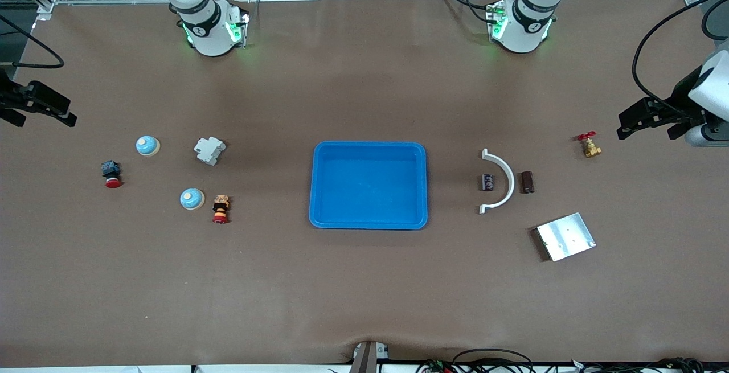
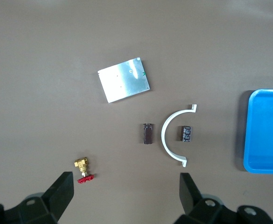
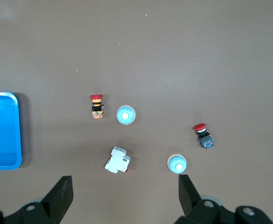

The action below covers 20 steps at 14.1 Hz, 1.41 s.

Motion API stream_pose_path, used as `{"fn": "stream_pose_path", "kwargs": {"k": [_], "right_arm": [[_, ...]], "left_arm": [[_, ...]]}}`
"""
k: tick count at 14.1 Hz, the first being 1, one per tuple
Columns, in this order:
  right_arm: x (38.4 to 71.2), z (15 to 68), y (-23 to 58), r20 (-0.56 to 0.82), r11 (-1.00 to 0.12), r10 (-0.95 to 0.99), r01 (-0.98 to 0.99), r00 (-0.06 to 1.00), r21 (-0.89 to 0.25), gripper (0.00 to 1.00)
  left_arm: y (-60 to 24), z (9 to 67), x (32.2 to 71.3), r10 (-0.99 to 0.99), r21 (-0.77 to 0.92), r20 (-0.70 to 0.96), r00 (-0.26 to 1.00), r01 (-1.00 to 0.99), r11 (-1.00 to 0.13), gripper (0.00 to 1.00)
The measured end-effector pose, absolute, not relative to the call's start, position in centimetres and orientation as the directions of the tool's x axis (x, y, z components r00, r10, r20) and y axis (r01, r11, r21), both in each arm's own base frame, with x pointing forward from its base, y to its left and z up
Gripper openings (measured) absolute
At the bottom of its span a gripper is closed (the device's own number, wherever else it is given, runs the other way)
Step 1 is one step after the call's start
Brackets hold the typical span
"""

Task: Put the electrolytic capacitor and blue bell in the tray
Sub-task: 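Reach the left gripper to the brown capacitor beside the white clip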

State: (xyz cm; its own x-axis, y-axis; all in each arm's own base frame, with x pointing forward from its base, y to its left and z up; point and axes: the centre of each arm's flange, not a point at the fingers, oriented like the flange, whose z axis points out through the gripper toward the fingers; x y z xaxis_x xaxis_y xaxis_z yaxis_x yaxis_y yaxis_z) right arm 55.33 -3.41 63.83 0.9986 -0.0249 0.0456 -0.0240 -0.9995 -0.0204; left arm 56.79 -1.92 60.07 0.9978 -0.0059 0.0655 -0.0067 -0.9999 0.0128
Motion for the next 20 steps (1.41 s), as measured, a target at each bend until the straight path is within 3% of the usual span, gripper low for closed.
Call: {"fn": "stream_pose_path", "kwargs": {"k": [13, 20], "right_arm": [[55.3, 63.8, -3.8, 0.043, -0.999, -0.033, -0.032, 0.999, -0.021, 1.0], [55.4, 63.8, -3.8, 0.05, -0.999, -0.032, -0.031, 0.998, -0.022, 1.0]], "left_arm": [[-1.8, 59.7, 57.0, 0.0, 0.013, 0.059, 0.998, -0.001, -1.0, 1.0], [-1.5, 52.6, 58.8, 0.002, 0.016, -0.112, 0.994, 0.003, -1.0, 1.0]]}}
